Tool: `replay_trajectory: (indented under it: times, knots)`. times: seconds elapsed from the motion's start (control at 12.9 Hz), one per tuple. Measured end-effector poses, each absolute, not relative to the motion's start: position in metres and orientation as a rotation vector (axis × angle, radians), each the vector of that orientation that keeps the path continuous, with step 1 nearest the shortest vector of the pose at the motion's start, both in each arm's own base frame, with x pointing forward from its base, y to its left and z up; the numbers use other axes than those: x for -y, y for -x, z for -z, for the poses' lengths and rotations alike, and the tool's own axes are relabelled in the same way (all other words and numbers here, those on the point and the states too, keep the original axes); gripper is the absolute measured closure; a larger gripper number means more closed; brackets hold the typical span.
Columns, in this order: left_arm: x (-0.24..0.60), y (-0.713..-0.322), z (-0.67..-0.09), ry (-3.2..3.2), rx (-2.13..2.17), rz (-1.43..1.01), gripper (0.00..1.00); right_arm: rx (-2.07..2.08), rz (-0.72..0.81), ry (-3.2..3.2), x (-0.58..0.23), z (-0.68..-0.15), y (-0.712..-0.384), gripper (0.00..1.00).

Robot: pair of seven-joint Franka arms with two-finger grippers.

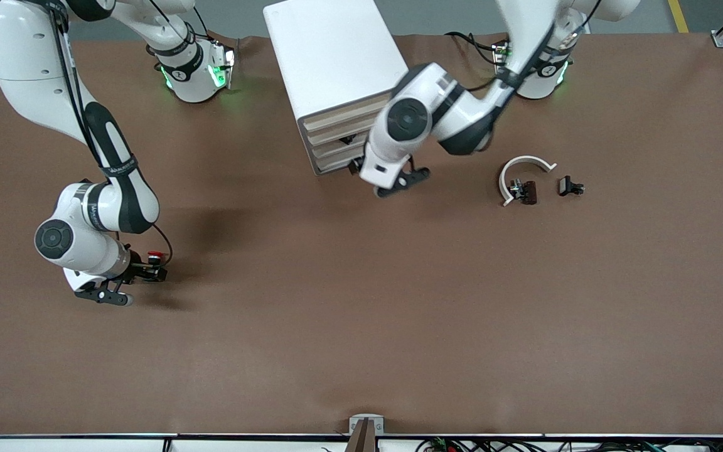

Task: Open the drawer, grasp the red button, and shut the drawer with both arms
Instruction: 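Push the drawer shut with the left gripper while the right gripper lowers the button, then release the red button beside the orange button while the left gripper withdraws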

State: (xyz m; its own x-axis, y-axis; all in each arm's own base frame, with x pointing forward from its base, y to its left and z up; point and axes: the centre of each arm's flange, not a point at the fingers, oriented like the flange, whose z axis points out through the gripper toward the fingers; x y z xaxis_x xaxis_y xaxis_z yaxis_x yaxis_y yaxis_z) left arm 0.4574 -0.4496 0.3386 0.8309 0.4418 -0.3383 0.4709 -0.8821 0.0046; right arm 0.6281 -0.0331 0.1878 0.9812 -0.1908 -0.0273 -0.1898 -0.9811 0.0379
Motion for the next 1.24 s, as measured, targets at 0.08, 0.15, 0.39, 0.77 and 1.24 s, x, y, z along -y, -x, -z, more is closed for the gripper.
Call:
replay_trajectory:
  times: [0.08,0.15,0.39,0.77,1.24]
  knots:
    - [0.426,-0.485,-0.352,-2.892,-0.793,0.504,0.00,0.295,0.051,-3.093,0.032,-0.191,-0.629,0.12]
    - [0.402,-0.510,-0.365,-2.862,-0.849,0.497,0.00,0.292,0.068,-3.094,0.030,-0.196,-0.631,0.01]
    - [0.335,-0.566,-0.387,-2.772,-1.010,0.460,0.00,0.274,0.151,-3.095,0.022,-0.242,-0.652,0.00]
    - [0.233,-0.620,-0.373,-2.746,-1.191,0.387,0.00,0.220,0.082,-3.107,-0.003,-0.333,-0.673,0.00]
    - [0.188,-0.654,-0.424,-3.057,-0.776,0.024,0.00,0.227,0.228,-3.089,0.002,-0.486,-0.663,0.00]
